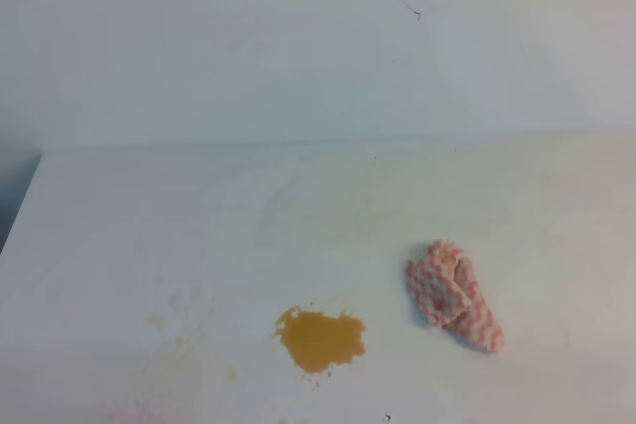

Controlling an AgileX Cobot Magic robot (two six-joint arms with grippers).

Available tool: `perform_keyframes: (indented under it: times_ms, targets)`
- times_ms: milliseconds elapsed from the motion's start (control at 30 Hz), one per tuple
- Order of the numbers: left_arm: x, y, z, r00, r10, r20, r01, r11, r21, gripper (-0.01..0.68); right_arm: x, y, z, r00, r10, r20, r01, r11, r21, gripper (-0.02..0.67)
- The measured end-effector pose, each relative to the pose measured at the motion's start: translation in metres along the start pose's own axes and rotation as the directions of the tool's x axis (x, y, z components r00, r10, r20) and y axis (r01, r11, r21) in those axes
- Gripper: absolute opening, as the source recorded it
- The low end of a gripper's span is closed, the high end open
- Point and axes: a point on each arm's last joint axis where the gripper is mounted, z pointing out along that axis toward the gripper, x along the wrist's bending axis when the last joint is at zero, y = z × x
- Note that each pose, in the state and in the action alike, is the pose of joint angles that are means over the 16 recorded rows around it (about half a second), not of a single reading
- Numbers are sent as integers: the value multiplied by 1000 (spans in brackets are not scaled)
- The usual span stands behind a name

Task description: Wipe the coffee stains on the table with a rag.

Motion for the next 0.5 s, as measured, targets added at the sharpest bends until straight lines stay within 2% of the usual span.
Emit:
perform_keyframes:
  times_ms: [500]
  targets:
    - [0, 0, 0, 1000, 0, 0, 0, 1000, 0, 0, 0, 0, 0, 1000, 0, 0, 0, 1000, 0, -2]
